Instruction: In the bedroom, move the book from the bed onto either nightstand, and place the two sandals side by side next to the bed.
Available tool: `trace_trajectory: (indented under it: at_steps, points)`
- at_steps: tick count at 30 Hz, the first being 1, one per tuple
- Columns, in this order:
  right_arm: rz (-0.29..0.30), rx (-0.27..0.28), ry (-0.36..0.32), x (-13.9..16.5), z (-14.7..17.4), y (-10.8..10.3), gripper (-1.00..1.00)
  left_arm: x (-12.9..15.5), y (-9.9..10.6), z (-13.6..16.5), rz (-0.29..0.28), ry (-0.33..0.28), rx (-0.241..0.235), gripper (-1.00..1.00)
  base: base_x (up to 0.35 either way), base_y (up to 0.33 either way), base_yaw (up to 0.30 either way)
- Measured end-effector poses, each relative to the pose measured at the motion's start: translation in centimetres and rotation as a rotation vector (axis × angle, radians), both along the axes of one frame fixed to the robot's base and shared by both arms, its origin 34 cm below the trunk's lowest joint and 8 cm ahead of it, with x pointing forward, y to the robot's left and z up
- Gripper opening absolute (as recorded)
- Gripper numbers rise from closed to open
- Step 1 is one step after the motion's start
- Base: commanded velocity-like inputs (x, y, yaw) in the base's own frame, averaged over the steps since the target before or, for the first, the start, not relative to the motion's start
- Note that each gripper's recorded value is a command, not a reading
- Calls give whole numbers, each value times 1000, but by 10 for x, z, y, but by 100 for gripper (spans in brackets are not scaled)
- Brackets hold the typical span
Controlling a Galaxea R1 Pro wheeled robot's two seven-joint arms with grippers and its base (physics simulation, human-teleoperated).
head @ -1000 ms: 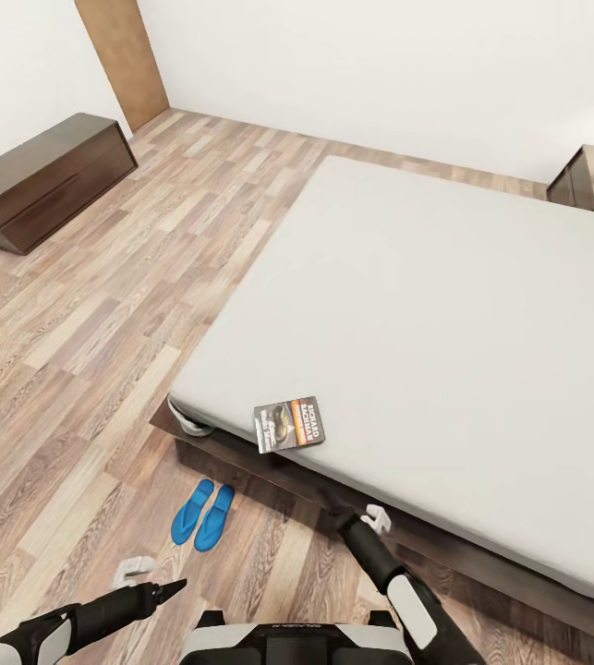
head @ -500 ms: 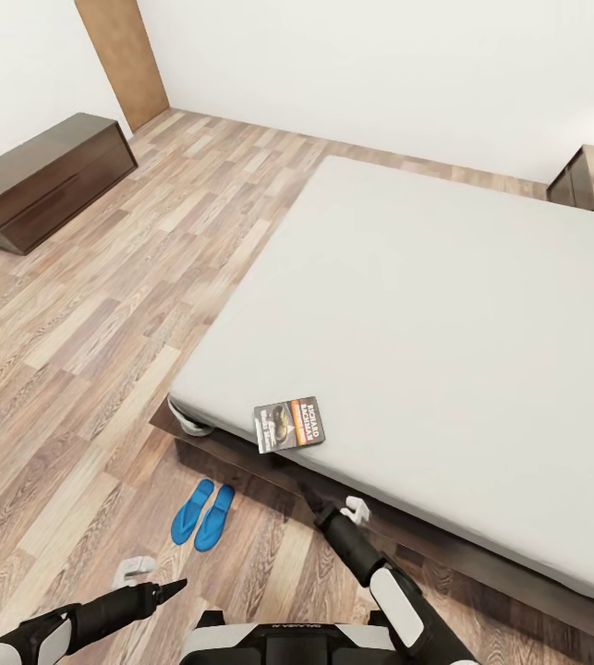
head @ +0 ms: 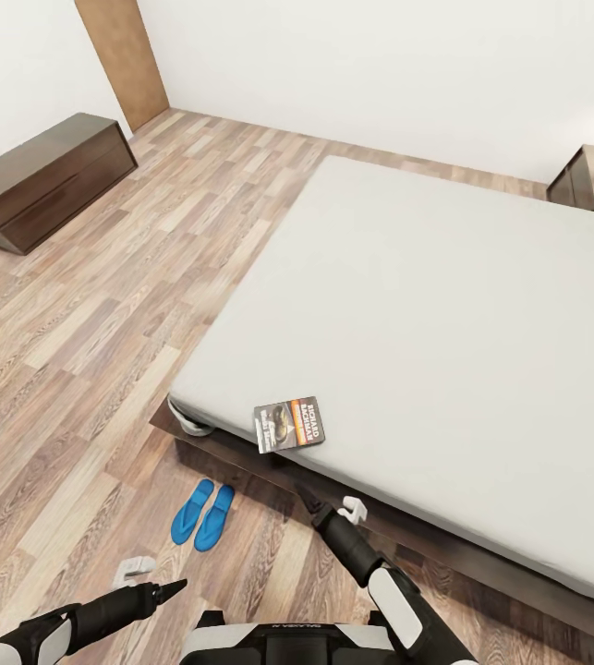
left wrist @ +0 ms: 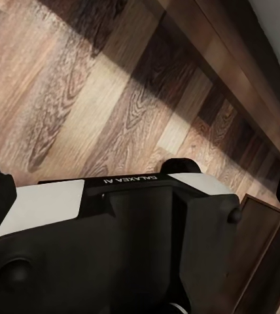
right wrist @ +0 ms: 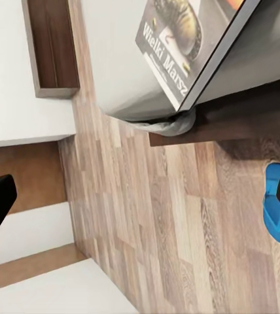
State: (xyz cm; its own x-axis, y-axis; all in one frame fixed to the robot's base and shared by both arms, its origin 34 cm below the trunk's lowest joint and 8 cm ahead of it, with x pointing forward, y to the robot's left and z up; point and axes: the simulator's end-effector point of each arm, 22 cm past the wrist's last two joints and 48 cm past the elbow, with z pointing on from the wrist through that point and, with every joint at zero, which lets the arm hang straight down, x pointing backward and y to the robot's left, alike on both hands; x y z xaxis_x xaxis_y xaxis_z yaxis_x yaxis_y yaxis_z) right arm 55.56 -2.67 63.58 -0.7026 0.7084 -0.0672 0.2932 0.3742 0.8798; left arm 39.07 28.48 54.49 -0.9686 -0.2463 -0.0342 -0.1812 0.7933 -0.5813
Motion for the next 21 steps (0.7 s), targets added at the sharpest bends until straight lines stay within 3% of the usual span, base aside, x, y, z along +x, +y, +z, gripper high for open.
trace_trajectory:
  at_steps: [6,12,14,21]
  points:
    - [12,3,-4,-1,2,5,100,0,0,0,0,0,0,100,0,0,0]
    - [124,30,-45,-12,17,41,100,0,0,0,0,0,0,100,0,0,0]
    - [120,34,-45,-12,17,41,100,0,0,0,0,1,0,100,0,0,0]
    - [8,84,-7,-2,18,31,100,0,0,0,1,0,0,100,0,0,0]
